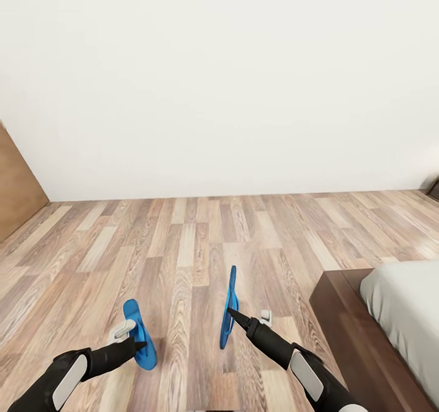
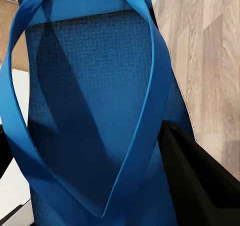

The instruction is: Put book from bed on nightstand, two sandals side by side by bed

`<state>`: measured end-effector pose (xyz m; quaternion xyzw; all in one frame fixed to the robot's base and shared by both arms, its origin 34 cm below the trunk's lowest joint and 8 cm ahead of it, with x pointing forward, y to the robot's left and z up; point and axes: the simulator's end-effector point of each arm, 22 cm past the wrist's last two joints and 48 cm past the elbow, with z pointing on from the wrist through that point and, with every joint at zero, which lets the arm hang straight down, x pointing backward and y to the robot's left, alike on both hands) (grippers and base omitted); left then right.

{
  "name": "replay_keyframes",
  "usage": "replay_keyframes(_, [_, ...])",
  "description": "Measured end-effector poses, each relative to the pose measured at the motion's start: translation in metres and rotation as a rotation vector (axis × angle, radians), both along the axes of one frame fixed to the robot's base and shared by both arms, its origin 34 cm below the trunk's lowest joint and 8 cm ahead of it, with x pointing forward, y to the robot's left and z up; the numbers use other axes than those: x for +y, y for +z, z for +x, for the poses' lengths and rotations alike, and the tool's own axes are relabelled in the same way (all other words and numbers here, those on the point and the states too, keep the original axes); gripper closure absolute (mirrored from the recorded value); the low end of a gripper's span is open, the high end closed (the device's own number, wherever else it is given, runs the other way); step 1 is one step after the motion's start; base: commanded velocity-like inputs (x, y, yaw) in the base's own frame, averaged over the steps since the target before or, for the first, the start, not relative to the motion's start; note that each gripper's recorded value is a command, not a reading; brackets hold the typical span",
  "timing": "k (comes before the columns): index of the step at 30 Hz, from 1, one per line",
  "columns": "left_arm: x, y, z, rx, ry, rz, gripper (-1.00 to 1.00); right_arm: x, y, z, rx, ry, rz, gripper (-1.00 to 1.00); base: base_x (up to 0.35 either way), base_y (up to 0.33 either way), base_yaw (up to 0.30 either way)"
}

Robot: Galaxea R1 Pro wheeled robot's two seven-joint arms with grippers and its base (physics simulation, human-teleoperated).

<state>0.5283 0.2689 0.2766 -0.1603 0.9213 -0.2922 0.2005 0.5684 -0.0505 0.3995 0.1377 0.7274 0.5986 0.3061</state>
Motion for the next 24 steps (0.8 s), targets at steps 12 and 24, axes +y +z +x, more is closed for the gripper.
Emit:
replay_keyframes(12, [0.0,0.02,0.009,-0.041,0.0,0.0,1.0,0.0,0.022,0.004,-0.041,0.0,0.0,1.0,0.0,0.0,0.193])
replay_keyframes(24, [0.0,0.04,0.017,-0.082,0.0,0.0,1.0,0.0,0.043,0.007,-0.083,0.0,0.0,1.0,0.0,0.0,0.195])
